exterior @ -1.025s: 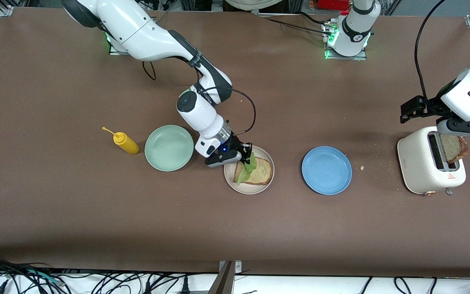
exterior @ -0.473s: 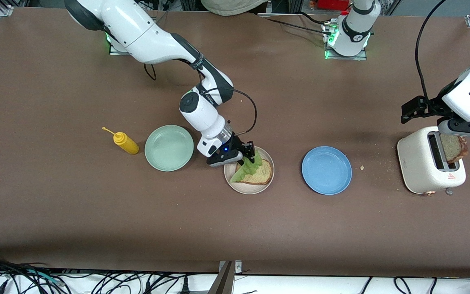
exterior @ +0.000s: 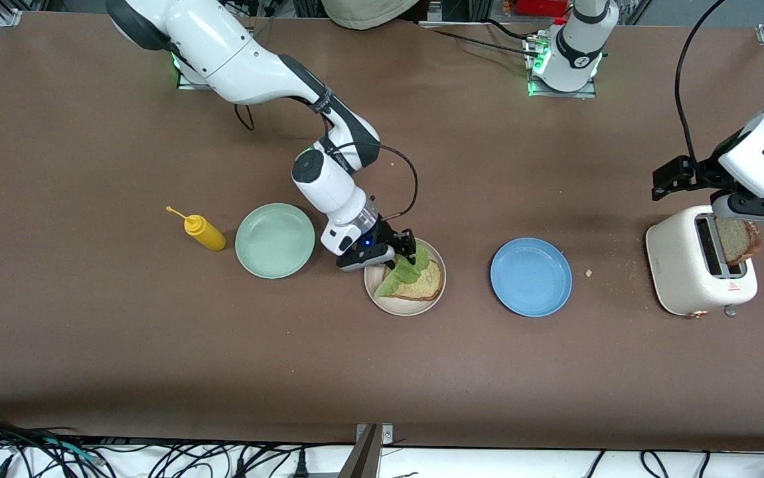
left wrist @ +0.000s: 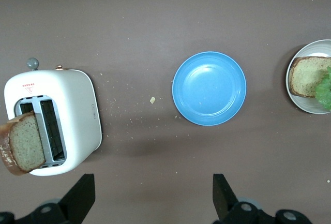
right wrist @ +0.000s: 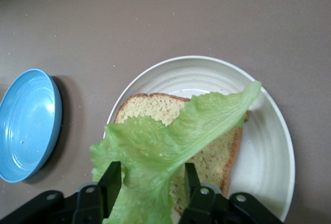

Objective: Make sandwich in beige plate with both arms
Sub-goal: 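Lower the lettuce onto the bread and open the right gripper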

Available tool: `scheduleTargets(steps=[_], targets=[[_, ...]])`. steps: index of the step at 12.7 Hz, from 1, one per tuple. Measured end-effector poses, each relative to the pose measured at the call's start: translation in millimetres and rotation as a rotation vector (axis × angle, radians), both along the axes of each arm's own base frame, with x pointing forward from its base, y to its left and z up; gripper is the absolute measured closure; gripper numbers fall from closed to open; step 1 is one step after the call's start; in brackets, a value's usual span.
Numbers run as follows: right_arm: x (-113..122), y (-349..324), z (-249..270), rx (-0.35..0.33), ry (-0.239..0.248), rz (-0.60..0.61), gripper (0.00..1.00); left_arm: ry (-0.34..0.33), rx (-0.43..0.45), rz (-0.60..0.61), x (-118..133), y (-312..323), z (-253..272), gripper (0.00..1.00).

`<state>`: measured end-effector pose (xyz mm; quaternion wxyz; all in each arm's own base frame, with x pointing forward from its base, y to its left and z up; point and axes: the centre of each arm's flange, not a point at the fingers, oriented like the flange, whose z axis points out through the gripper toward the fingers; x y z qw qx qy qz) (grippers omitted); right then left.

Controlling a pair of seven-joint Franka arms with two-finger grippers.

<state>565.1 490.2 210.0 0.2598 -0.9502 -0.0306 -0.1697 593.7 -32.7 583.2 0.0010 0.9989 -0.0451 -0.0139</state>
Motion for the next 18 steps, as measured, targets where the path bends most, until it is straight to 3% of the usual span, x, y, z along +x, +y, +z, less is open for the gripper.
scheduleTargets(steps=[7,13,18], targets=[[3,11,18,0.030,-0.042,0.004,0.20,0.000,0.000,0.000,0,0,0,0.00],[0,15,15,0.022,-0.045,0.017,0.20,0.000,0.000,0.000,0,0,0,0.00],[15,-2,13,-0.004,-0.070,-0.001,0.17,0.000,0.000,0.000,0,0,0,0.00]])
